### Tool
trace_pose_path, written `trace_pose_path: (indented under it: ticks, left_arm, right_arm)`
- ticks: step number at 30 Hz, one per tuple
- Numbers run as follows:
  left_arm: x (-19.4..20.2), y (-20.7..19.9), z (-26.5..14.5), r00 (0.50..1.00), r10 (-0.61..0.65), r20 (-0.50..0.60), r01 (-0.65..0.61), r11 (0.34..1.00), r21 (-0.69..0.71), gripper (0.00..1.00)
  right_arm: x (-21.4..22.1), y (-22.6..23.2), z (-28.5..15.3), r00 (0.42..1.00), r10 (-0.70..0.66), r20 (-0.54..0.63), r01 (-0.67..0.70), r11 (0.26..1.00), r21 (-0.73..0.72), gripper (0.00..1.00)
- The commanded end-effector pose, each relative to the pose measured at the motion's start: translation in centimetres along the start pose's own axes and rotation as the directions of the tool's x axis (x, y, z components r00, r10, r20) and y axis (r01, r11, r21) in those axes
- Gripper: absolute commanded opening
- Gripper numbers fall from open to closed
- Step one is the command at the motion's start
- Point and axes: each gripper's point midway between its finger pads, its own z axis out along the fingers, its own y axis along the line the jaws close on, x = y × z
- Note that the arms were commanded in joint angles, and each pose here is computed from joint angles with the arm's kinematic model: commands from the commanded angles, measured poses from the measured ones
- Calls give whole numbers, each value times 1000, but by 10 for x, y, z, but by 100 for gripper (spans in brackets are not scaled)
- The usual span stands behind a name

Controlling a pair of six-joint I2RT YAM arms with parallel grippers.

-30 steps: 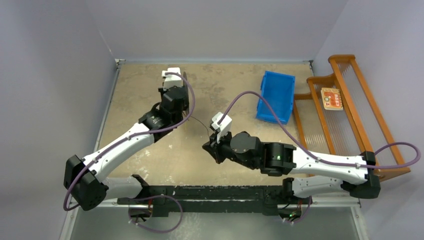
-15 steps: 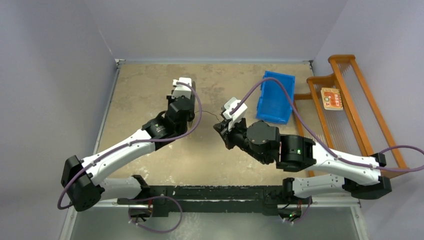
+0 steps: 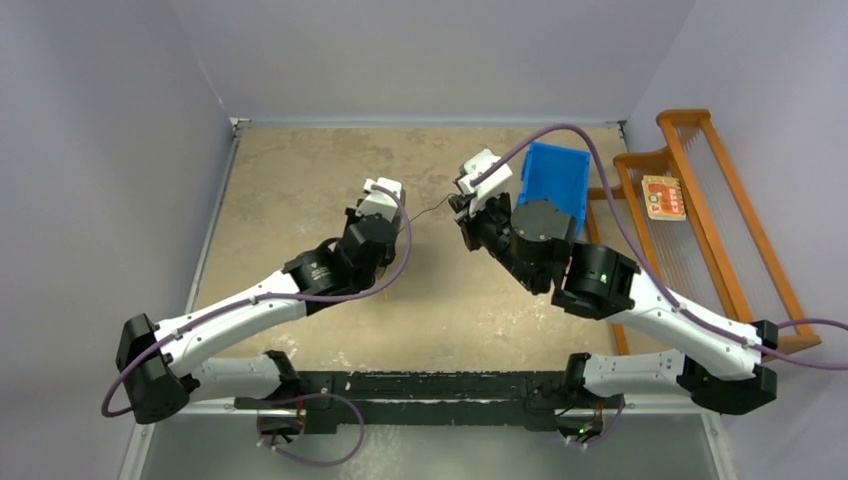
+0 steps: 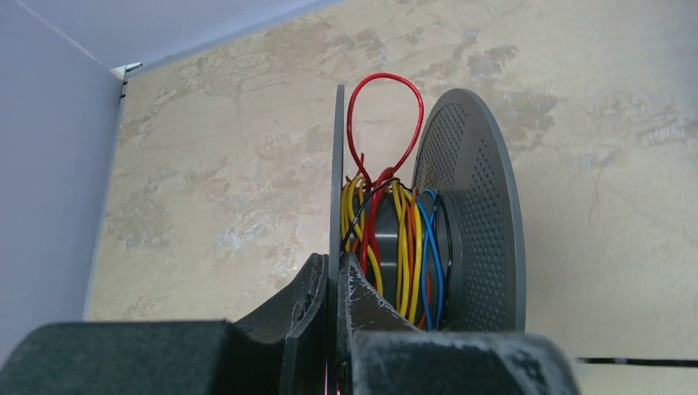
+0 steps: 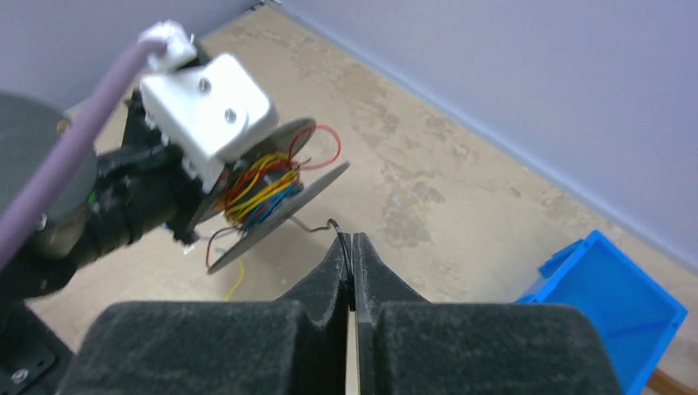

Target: Wrap the cables

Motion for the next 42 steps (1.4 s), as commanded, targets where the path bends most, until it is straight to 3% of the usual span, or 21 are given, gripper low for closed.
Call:
trace_pose_path:
  ticks: [1, 12, 22, 33, 42]
  left_arm:
    - [-11, -3, -14, 999, -3, 36, 0, 998, 58, 0]
    - [2, -29, -54, 1000, 23, 17, -27, 925, 380, 0]
    - [-9, -29, -103, 999, -19, 36, -6, 809, 588, 0]
    - [-48, 2, -135, 980, -161, 121, 51, 780, 624, 0]
    - [-110, 32, -154, 884, -419, 207, 209, 751, 627, 0]
  right_arm:
    - [-42, -18, 7, 993, -27, 111, 22, 999, 46, 0]
    - [-7, -70, 67, 997, -44, 67, 36, 993, 116, 0]
    - [63, -98, 105, 997, 77, -8, -76, 995, 59, 0]
    - [161, -84, 108, 959, 252, -130, -257, 966, -19, 0]
    - [217, -50, 101, 917, 334, -218, -366, 922, -127, 0]
